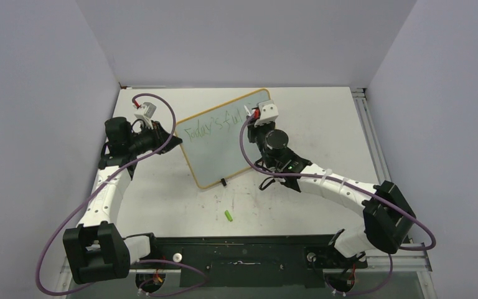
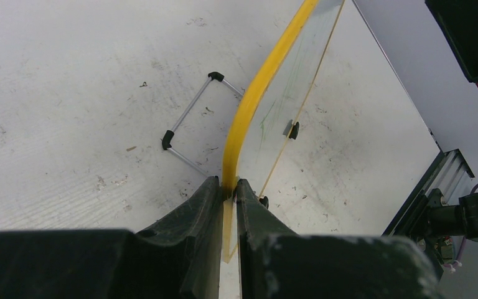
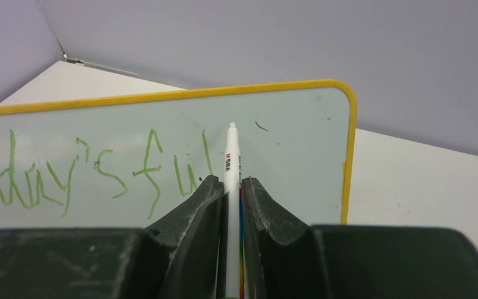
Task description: Write a sentence on the whiteboard
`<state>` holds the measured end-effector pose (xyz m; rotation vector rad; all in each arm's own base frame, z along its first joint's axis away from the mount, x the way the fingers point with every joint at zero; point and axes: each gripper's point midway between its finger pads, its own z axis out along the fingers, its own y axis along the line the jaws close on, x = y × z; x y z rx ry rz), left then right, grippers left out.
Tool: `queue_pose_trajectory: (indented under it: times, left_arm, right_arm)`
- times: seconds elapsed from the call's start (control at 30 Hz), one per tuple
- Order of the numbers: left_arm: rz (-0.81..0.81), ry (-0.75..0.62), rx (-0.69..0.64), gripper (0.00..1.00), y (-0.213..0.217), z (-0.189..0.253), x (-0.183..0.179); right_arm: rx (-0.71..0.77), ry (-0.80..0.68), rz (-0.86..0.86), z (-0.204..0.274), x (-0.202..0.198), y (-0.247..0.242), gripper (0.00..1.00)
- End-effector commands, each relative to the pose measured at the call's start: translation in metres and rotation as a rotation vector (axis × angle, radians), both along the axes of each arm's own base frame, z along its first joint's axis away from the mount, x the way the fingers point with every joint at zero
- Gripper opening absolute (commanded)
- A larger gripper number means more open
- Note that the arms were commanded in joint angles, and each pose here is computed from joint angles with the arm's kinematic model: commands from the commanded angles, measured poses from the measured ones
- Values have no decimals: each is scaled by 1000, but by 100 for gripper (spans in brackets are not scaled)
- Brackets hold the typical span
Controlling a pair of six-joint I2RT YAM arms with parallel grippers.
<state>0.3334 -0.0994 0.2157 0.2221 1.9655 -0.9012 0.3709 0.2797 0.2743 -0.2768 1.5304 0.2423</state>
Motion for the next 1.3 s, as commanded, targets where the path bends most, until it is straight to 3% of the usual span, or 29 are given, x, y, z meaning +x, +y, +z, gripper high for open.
queue_pose_trajectory:
  times: [0.0,1.27]
  left_arm:
    - [10,-65,16,0,2,17,6]
    - [4,-78,17,0,1,19,4]
  right_arm:
    - [58,-67,32,33,8,11,5]
    - [-2,27,21,-16,8,2,5]
